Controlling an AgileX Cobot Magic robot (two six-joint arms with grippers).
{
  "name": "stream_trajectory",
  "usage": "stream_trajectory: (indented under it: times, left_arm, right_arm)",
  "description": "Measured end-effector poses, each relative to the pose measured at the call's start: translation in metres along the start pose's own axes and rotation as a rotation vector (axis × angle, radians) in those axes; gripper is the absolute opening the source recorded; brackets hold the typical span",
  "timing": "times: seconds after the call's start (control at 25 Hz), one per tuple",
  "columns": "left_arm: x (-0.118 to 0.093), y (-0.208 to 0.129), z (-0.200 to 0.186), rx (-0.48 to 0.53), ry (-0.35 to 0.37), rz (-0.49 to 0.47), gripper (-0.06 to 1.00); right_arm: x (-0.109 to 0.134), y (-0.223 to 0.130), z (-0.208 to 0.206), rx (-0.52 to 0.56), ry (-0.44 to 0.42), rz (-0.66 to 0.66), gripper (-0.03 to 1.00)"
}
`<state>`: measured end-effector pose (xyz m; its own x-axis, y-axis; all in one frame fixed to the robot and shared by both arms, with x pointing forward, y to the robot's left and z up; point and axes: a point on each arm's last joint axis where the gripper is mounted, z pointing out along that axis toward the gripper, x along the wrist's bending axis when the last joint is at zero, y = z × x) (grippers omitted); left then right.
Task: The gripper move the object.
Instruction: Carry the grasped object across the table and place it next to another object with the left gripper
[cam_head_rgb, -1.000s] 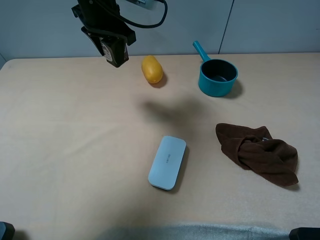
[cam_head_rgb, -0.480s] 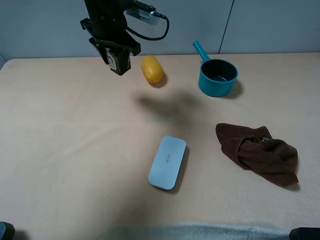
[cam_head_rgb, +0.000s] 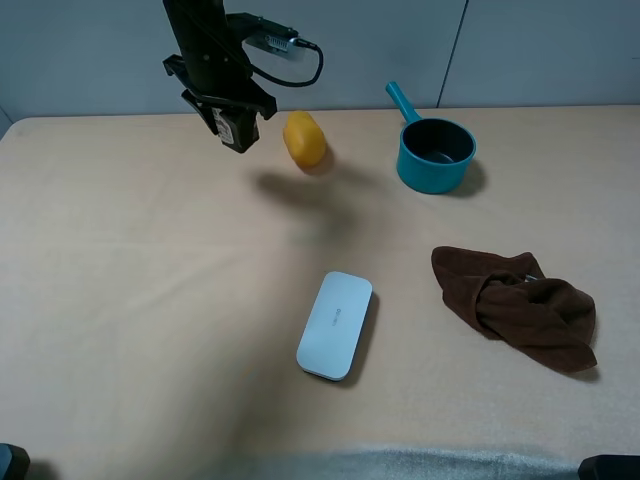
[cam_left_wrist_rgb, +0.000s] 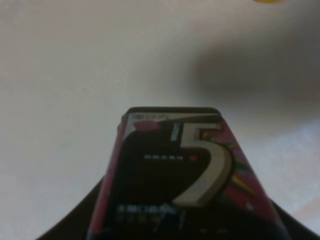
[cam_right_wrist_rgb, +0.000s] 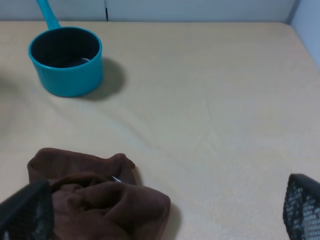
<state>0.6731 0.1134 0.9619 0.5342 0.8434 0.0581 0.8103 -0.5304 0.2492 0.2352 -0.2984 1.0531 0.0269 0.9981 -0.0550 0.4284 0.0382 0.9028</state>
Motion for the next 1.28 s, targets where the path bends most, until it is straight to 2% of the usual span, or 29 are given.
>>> stream_trajectory:
  times: [0.72, 1.0, 1.28]
  left_arm:
    - [0.012, 0.023, 0.062, -0.022, -0.036, -0.054, 0.46]
    - [0.025, 0.017, 0.070, 0.005, -0.039, -0.087, 0.46]
    - [0.026, 0.017, 0.070, 0.002, -0.039, -0.088, 0.46]
  right_arm:
    - [0.000, 0.000, 0.000, 0.000, 0.000, 0.003, 0.69]
    - [0.000, 0.000, 0.000, 0.000, 0.000, 0.003, 0.69]
    - [0.000, 0.000, 0.000, 0.000, 0.000, 0.003, 0.69]
